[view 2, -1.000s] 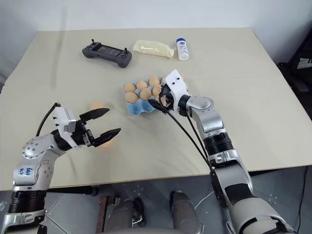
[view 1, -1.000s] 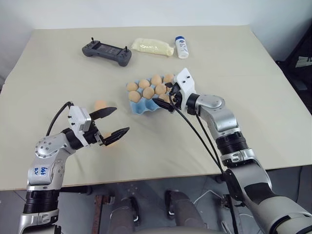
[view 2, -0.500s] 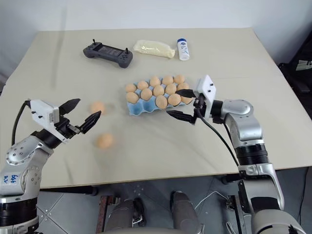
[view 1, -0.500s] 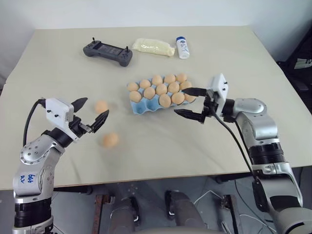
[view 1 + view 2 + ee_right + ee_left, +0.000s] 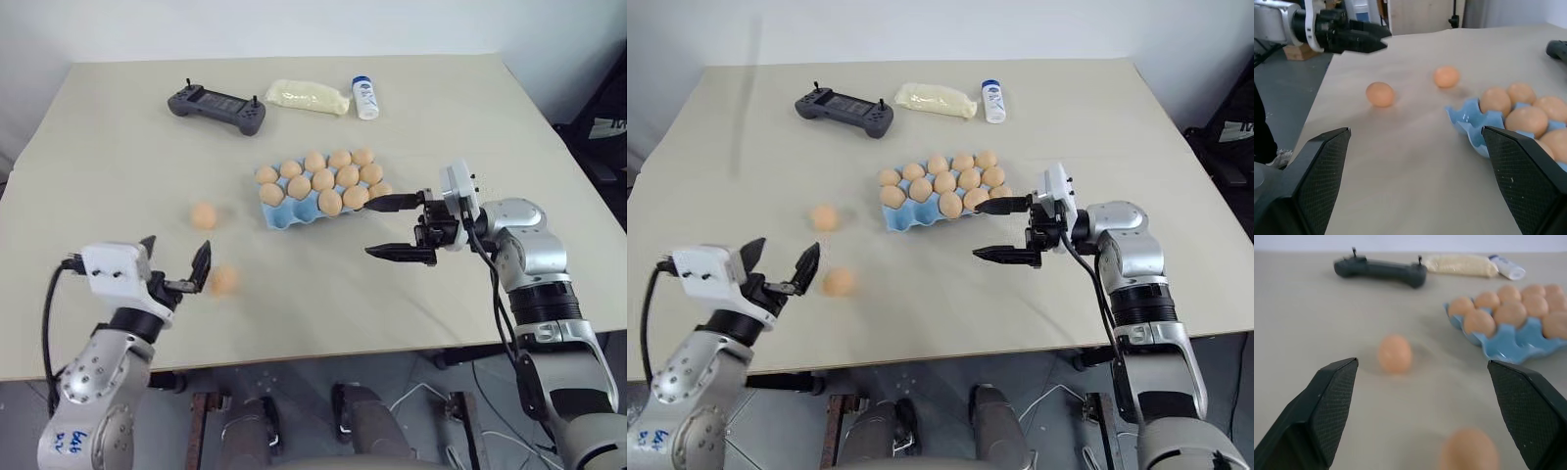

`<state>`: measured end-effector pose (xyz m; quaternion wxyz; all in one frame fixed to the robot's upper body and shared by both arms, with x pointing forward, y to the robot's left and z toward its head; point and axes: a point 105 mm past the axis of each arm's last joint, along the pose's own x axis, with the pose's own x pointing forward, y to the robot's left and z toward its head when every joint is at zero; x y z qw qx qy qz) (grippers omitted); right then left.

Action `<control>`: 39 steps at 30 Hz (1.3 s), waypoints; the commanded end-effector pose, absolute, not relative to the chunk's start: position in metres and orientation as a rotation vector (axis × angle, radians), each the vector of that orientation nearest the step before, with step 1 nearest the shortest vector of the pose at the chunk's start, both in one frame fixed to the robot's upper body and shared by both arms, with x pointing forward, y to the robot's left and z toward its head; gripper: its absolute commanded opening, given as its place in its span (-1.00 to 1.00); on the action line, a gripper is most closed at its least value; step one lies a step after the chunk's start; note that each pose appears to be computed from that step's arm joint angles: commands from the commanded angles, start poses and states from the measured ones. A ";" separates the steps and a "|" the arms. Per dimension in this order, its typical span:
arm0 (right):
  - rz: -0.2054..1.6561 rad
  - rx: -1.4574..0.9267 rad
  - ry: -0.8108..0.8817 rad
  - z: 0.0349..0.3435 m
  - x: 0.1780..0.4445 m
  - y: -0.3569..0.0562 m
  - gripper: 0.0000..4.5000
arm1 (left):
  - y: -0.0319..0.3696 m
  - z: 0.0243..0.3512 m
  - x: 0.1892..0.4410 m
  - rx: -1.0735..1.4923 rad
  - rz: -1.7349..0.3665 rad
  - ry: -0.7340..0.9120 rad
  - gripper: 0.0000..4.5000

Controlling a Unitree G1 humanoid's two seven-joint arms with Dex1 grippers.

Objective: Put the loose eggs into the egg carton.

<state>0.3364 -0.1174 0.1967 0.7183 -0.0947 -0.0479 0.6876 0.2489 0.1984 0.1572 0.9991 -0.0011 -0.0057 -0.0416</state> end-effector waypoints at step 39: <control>1.557 -0.261 -0.050 0.188 0.330 -0.117 1.00 | 0.159 0.124 0.278 0.057 -0.120 0.261 -0.17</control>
